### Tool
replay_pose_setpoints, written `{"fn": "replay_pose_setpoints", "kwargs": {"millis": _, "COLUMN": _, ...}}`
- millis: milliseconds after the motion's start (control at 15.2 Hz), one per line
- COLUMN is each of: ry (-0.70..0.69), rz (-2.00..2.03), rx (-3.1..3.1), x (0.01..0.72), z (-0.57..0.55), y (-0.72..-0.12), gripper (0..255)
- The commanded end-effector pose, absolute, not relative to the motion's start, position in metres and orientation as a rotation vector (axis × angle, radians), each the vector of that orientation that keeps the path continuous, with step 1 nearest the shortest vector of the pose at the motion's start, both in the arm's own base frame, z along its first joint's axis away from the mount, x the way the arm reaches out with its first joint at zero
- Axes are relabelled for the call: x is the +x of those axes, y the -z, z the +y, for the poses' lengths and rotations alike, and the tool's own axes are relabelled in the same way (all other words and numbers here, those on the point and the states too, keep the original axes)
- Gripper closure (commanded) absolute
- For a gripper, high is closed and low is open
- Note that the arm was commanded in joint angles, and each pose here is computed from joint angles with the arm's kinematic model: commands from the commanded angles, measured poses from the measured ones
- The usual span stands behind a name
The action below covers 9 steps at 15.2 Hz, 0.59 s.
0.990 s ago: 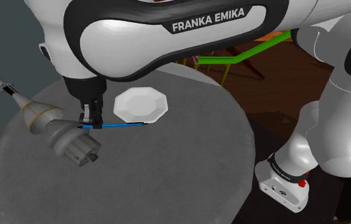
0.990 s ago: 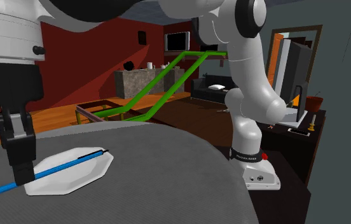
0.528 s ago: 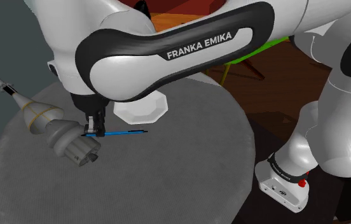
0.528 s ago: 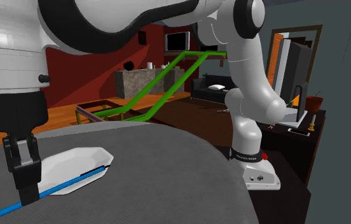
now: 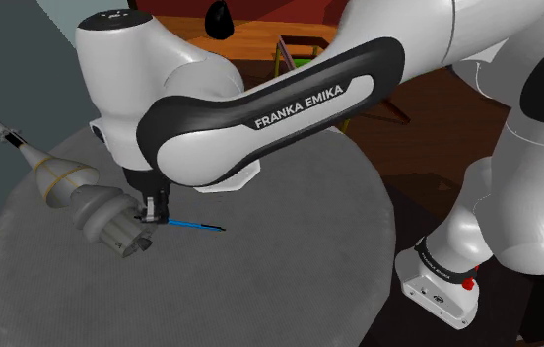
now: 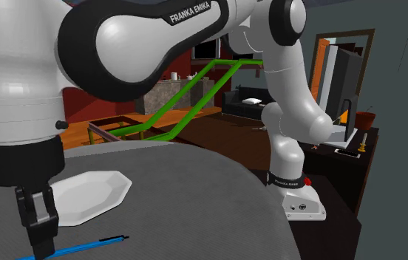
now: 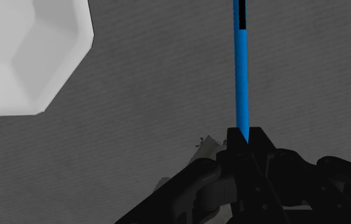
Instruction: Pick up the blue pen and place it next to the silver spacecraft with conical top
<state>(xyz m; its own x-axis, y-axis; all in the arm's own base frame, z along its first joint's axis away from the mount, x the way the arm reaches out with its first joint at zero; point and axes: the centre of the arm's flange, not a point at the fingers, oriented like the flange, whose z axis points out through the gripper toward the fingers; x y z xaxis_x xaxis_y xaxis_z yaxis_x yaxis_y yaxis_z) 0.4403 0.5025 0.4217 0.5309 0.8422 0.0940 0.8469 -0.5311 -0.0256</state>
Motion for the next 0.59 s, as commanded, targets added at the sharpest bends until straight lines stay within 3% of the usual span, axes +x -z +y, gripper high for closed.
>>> {"fn": "replay_pose_setpoints", "kwargs": {"millis": 0, "ry": 0.108, "rz": -1.485, "rx": -2.689, "x": 0.441, "z": 0.503, "y": -0.411, "gripper": 255}}
{"fn": "replay_pose_setpoints", "kwargs": {"millis": 528, "ry": 0.108, "rz": -1.485, "rx": -2.689, "x": 0.441, "z": 0.503, "y": -0.368, "gripper": 255}}
